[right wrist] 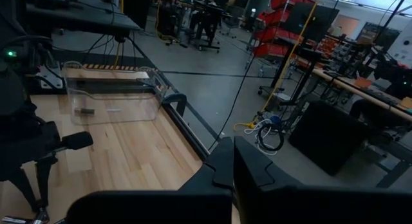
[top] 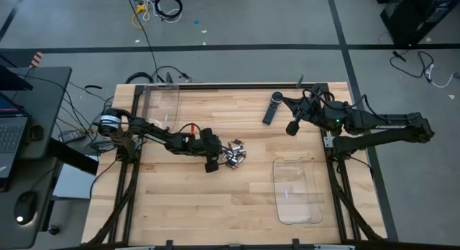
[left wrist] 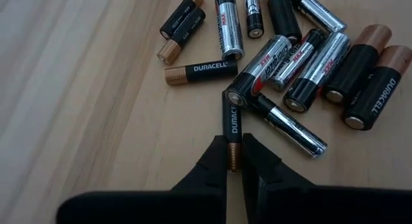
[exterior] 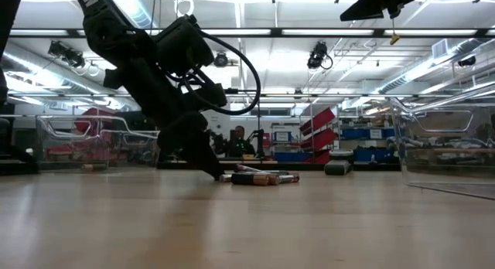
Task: Sort batteries
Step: Put the black battery into the top transparent bin
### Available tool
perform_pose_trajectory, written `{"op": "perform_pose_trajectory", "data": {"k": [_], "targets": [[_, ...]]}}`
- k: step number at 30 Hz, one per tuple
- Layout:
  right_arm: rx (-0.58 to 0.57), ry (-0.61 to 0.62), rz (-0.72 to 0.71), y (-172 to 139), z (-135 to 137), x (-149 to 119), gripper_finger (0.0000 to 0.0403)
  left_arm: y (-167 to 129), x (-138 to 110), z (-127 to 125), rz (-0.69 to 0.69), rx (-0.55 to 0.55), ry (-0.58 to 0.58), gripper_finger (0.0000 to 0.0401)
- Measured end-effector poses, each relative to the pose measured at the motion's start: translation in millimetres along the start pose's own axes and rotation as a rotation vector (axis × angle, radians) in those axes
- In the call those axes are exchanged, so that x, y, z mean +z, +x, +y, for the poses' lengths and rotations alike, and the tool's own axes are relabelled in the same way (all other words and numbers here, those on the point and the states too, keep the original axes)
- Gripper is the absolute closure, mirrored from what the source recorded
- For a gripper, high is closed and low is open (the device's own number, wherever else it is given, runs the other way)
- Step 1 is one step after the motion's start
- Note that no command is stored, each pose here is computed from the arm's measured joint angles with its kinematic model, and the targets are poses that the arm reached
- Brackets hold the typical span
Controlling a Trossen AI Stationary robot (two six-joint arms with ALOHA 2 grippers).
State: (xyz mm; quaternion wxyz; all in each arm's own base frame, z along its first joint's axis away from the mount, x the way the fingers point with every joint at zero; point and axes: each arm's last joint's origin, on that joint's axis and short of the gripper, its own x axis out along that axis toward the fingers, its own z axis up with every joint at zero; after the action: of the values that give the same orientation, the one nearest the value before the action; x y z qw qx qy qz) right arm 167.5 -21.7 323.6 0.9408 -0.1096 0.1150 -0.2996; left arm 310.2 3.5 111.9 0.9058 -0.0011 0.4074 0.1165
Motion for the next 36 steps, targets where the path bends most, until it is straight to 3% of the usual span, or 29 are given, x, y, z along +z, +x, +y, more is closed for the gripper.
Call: {"op": "perform_pose_trajectory", "data": {"k": [20,30,36], "targets": [[0.000,0.000,0.000,0,0,0,0.0402,-34,11,9,-0.014,0.074,-0.001,0.0389],[0.000,0.000,0.000,0,0,0,0.0402,-104,37,23,-0.204,0.097,-0.010,0.0389],[0.000,-0.001,0.000,0,0,0,0.0402,-156,37,41,-0.294,0.296,-0.082,0.0389]]}}
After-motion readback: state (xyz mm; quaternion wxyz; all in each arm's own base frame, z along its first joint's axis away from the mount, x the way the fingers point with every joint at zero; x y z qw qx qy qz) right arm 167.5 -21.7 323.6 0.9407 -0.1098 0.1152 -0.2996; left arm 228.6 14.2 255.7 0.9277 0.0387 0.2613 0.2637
